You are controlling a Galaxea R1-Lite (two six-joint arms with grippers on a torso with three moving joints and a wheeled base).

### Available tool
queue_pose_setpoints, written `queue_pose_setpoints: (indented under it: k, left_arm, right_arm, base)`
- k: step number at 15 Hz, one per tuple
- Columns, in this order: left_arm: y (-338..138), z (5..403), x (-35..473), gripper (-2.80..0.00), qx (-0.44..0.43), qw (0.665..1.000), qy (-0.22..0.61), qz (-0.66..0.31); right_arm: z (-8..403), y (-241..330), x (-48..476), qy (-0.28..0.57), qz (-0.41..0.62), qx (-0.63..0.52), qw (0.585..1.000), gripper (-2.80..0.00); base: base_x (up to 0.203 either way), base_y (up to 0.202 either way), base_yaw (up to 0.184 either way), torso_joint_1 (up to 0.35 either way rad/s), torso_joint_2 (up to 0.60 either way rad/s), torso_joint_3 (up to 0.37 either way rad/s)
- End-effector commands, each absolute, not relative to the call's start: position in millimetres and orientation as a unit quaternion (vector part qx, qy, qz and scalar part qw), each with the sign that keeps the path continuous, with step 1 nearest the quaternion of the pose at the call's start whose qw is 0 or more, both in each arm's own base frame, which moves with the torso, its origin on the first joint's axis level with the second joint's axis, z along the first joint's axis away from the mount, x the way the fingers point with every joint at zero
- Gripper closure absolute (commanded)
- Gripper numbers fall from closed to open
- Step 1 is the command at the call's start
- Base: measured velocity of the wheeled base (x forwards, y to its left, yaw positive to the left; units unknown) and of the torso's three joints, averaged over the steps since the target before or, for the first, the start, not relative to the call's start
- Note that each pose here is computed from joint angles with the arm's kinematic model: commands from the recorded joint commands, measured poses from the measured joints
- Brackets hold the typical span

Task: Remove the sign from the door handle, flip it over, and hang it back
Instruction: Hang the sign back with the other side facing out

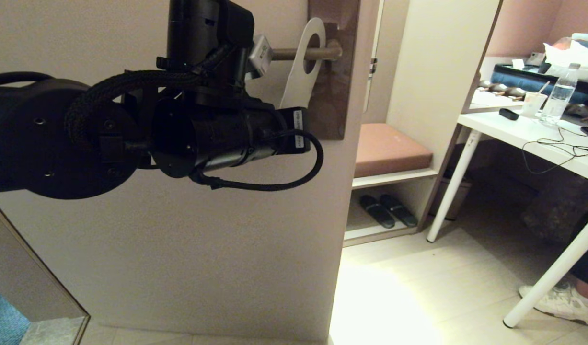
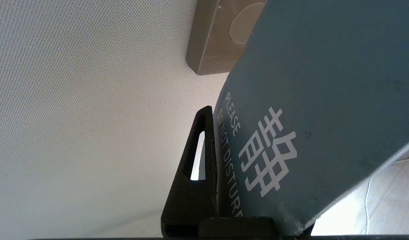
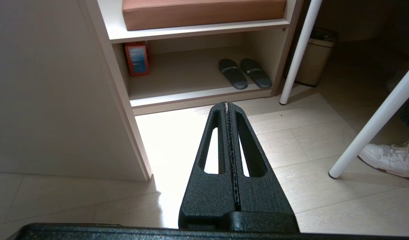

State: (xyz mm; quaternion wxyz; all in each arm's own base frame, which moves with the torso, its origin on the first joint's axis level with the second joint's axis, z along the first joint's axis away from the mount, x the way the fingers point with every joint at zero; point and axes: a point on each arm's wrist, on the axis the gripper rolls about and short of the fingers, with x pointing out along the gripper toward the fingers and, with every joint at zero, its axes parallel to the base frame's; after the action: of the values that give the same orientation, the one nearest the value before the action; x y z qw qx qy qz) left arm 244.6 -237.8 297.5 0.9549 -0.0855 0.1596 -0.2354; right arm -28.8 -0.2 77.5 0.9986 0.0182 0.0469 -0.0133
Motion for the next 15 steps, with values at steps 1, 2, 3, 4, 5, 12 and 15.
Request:
queue_pose_setpoints:
  k: [1,2,3,4,5,12,15]
  left_arm:
    - [-238.5,297.6,243.9,0.00,-0.084,0.955,0.159,-0.237]
    - [-238.5,297.6,243.9,0.00,-0.081,0.955,0.158,-0.237]
    - [-238.5,297.4,243.8,0.00,-0.079,0.955,0.158,-0.237]
    - [-238.5,297.0,243.8,0.00,-0.079,0.955,0.159,-0.237]
    - [-238.9,296.8,243.4,0.00,-0.078,0.955,0.160,-0.237]
    - [-239.3,296.8,242.5,-2.80,-0.079,0.955,0.159,-0.239]
    - [-239.0,297.5,242.2,-2.80,-0.081,0.955,0.158,-0.239]
  right_arm:
    - [77.4,-0.3,-28.8,0.047,-0.014,0.018,0.999,0.00]
    - [77.4,-0.2,-28.8,0.047,-0.013,0.018,0.999,0.00]
    - [77.4,-0.2,-28.8,0.047,-0.013,0.018,0.999,0.00]
    - [77.4,-0.2,-28.8,0.047,-0.013,0.018,0.999,0.00]
    - [77.4,-0.3,-28.8,0.047,-0.014,0.018,0.999,0.00]
    - [77.4,-0.3,-28.8,0.047,-0.014,0.018,0.999,0.00]
    - [77.4,-0.2,-28.8,0.047,-0.013,0.018,0.999,0.00]
  base:
    - [0.000,0.000,0.000,0.000,0.00,0.000]
    - [0.000,0.000,0.000,0.000,0.00,0.000]
    - [0.000,0.000,0.000,0.000,0.00,0.000]
    - [0.000,0.000,0.000,0.000,0.00,0.000]
    - [0.000,0.000,0.000,0.000,0.00,0.000]
    - [0.000,0.000,0.000,0.000,0.00,0.000]
    - [0.000,0.000,0.000,0.000,0.00,0.000]
